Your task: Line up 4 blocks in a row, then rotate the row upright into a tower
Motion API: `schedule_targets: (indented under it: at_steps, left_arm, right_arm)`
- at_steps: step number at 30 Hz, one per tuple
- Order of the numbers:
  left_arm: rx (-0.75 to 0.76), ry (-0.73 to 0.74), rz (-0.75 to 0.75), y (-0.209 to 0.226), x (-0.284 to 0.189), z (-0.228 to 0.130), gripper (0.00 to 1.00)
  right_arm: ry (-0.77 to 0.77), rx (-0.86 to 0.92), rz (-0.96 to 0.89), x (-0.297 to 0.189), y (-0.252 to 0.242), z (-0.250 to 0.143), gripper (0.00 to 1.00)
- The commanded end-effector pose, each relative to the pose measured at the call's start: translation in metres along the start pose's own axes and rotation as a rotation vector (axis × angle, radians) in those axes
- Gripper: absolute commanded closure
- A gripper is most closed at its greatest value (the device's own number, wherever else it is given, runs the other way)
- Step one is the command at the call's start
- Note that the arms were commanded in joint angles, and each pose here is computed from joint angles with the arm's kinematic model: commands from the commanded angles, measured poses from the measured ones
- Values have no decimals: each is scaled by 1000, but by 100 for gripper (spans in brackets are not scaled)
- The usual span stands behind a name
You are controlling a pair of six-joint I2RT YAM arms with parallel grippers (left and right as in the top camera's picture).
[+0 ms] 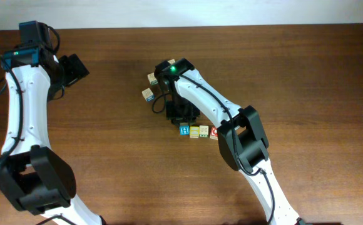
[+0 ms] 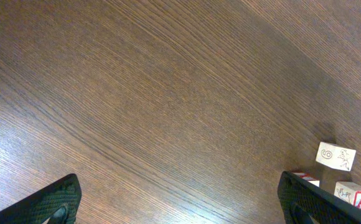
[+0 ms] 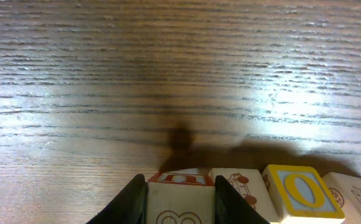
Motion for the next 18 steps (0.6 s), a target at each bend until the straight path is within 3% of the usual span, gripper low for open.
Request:
schedule_targets:
  at_steps: [1, 8, 11, 14, 16, 18]
  left_arm:
    - [-10, -15, 0, 0, -3, 5, 1]
    - [-10, -15, 0, 0, -3, 5, 1]
    - [-10, -15, 1, 0, -3, 4, 1]
    - [-10, -15, 1, 0, -3, 5, 1]
    - [-10, -15, 0, 0, -3, 5, 1]
    - [-10, -15, 0, 0, -3, 5, 1]
  right_arm:
    - [10, 10, -46, 7, -1, -3, 67]
    - [10, 6, -18, -8, 1, -5, 50]
    - [-9, -14, 1, -19, 3, -4, 50]
    - [-94, -40, 81, -74, -3, 0, 51]
    - [-163, -163, 250, -127, -9, -3, 54]
    - [-209, -170, 417, -177, -31, -12, 58]
Point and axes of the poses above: each gripper's point midway between its finger pads, its own x axis out along the fingers, its own y axis along the line the jaws close on, z = x × y, the point moved 9 cm from there along -x, back along the fingers, and after that the axes turned 12 degrees about x, right-handed, at the moved point
